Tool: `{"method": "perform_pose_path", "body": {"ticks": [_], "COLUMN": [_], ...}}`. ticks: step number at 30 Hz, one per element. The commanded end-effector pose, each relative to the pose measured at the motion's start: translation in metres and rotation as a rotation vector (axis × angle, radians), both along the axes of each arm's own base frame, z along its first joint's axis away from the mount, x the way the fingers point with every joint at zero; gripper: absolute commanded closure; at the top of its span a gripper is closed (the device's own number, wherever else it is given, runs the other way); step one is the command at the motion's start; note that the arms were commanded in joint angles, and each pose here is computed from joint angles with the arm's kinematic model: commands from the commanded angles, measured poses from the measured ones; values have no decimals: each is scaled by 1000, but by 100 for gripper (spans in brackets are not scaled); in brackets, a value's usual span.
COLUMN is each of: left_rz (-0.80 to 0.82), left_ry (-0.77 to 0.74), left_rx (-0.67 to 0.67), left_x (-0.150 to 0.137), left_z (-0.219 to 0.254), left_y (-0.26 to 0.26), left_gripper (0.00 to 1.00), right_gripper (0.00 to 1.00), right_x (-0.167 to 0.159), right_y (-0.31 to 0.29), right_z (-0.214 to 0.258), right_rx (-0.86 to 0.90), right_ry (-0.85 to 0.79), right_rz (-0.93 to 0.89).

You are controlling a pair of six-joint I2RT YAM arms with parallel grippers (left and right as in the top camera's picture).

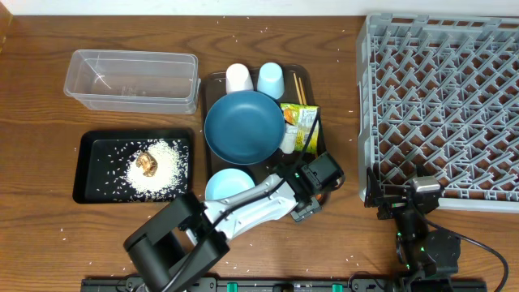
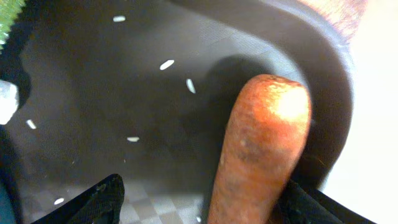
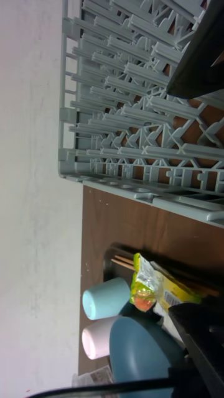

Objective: Sort waste into correct bins and load items into the dishwasher rack
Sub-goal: 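Close the left gripper on the carrot's end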

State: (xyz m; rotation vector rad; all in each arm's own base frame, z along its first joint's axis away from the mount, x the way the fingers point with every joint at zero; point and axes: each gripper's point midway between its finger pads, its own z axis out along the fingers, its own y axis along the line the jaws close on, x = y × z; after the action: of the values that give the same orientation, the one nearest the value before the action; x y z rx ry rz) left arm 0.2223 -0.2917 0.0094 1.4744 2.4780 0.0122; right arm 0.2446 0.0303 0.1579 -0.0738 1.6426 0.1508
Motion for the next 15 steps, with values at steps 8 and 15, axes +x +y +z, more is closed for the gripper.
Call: {"method": "perform_pose_path", "body": {"ticks": [8,15], "left_rz": [-1,-1], "left_ry": [51,50], "left_rx": [35,32], "left_x": [-6,-6], "left_z": [-19,-19], "left_y": [4,3], "left_gripper": [35,51], "right_gripper": [1,1], "right_x": [0,0], "right_y": [-6,-6], "right_z": [0,0], "right_rx": [13,13], "right_ry": [2,2], "right_rz": [-25,-25]}}
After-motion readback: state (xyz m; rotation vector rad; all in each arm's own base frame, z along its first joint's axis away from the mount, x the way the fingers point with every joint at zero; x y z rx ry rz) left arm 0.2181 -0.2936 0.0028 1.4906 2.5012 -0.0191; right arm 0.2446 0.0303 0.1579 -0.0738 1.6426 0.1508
